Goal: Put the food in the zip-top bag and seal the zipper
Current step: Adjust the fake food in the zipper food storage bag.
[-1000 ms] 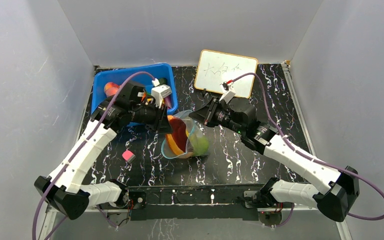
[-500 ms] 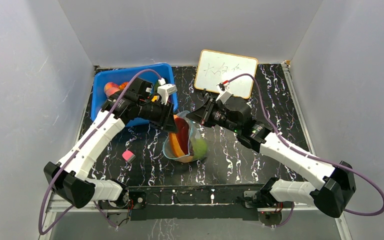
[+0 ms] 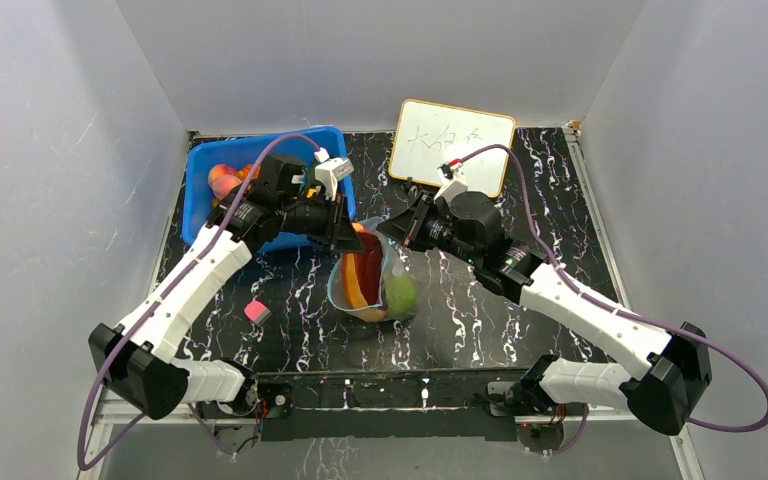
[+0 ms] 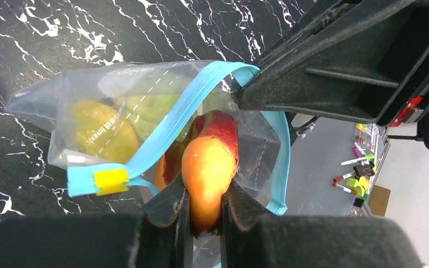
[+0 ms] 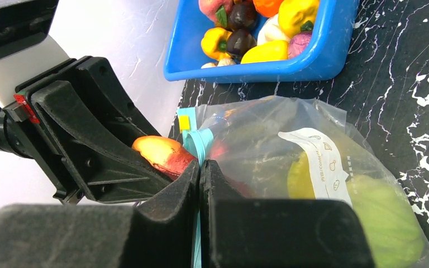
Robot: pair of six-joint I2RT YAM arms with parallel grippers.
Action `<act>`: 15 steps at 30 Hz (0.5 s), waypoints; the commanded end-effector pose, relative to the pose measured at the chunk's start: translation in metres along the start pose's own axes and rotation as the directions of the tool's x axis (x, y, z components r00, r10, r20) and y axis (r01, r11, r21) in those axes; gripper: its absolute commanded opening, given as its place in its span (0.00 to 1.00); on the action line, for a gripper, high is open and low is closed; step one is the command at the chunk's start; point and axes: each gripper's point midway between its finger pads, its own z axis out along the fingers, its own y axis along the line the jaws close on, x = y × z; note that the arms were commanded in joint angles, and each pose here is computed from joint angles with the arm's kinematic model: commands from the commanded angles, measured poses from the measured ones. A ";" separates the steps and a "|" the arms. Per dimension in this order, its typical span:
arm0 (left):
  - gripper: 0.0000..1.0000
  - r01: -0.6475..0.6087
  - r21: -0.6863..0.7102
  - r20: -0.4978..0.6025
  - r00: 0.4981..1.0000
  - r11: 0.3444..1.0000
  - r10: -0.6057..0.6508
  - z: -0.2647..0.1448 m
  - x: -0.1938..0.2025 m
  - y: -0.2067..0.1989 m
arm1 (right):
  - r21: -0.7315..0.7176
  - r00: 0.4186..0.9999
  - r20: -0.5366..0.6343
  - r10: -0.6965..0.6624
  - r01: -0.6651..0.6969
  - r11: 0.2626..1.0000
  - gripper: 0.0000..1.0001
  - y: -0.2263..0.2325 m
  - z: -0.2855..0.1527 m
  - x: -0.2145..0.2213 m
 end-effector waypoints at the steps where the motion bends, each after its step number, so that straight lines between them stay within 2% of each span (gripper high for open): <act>1: 0.00 0.015 -0.015 0.047 0.999 1.000 -0.015 -0.009 -0.020 -0.010 | -0.084 0.997 0.071 0.009 -0.003 0.996 0.00 0.029 -0.008 -0.024; 8: 0.00 0.042 -0.035 -0.040 0.998 0.998 -0.043 -0.018 -0.009 -0.014 | -0.055 0.994 0.093 0.059 -0.054 0.997 0.00 0.025 -0.004 -0.028; 12: 0.00 0.045 -0.144 -0.130 0.989 0.989 -0.064 -0.030 0.013 0.000 | -0.044 0.994 0.092 0.052 -0.048 0.998 0.00 0.029 -0.004 -0.034; 15: 0.00 0.042 -0.110 -0.150 0.987 0.993 -0.058 -0.032 0.012 -0.011 | -0.051 0.995 0.088 0.050 -0.046 0.998 0.00 0.032 -0.002 -0.034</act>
